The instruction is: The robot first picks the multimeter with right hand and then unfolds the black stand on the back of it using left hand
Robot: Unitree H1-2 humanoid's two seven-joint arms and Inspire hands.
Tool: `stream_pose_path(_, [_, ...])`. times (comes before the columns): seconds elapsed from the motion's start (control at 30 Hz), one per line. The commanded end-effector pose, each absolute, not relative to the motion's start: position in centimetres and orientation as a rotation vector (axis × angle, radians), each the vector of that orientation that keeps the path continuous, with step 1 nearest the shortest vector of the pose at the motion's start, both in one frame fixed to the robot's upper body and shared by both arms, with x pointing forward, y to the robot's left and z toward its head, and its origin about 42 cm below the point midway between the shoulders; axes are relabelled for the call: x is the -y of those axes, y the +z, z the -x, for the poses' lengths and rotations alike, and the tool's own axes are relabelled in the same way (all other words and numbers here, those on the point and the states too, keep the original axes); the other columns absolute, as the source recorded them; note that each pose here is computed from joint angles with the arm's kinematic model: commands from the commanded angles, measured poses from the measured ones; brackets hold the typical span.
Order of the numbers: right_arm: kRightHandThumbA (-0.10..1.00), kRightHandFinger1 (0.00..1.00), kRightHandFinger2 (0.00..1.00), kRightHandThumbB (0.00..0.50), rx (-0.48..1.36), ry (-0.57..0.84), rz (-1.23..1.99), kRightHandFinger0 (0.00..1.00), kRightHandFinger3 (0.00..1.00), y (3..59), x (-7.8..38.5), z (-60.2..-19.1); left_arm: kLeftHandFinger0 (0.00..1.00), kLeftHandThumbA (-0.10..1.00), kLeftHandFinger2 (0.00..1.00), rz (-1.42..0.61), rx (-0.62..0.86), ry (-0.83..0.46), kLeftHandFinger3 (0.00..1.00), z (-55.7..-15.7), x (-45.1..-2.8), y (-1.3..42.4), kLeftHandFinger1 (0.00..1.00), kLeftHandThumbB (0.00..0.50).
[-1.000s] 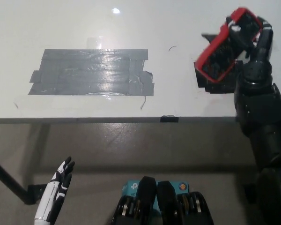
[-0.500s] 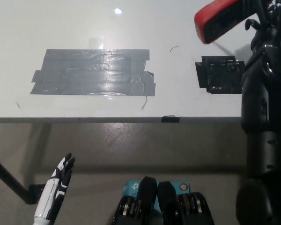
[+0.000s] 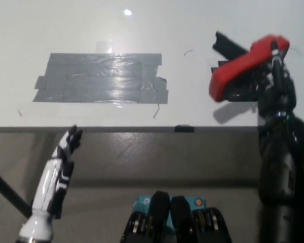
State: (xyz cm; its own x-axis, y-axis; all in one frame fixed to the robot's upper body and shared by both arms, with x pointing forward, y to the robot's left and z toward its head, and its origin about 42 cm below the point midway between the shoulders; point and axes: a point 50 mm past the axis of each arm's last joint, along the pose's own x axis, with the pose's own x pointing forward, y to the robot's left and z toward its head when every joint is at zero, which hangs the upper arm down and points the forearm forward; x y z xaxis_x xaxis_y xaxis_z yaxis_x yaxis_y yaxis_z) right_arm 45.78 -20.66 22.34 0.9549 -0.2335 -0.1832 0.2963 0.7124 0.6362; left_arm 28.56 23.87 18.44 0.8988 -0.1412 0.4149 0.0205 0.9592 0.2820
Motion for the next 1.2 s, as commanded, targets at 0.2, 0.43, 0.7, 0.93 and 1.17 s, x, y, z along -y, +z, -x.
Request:
stream_pose_path(0.2, [-0.1, 0.0, 0.59, 0.165, 0.289, 0.537, -1.227, 0.0, 0.91, 33.4, 14.0, -37.1, 1.0, 1.0, 1.0, -0.184, 0.897, -0.231, 1.0, -29.4, -16.4, 34.9, 1.0, 0.285])
stream_pose_path(0.43, [-0.1, 0.0, 0.49, 0.157, 0.347, 0.65, -1.217, 0.0, 0.54, 35.2, 13.7, -35.8, 1.0, 0.98, 1.0, -0.201, 0.925, -0.252, 1.0, -30.8, -14.5, 36.9, 1.0, 0.199])
stream_pose_path(0.7, [-0.1, 0.0, 0.5, 0.145, 0.417, 0.766, -1.164, 0.0, 0.52, 37.6, 13.0, -33.7, 1.0, 0.95, 1.0, -0.212, 0.956, -0.303, 1.0, -30.6, -13.6, 37.7, 1.0, 0.151])
stream_pose_path(0.93, [-0.1, 0.03, 0.56, 0.136, 0.446, 0.821, -1.115, 0.0, 0.35, 38.1, 13.5, -33.0, 1.0, 0.94, 1.0, -0.192, 0.995, -0.332, 1.0, -29.7, -13.3, 38.7, 1.0, 0.142])
stream_pose_path(1.17, [-0.1, 0.03, 0.56, 0.152, 0.416, 0.779, -1.075, 0.0, 0.32, 37.5, 14.1, -32.5, 1.0, 0.97, 1.0, -0.186, 1.04, -0.335, 1.0, -28.5, -13.0, 40.5, 1.0, 0.167])
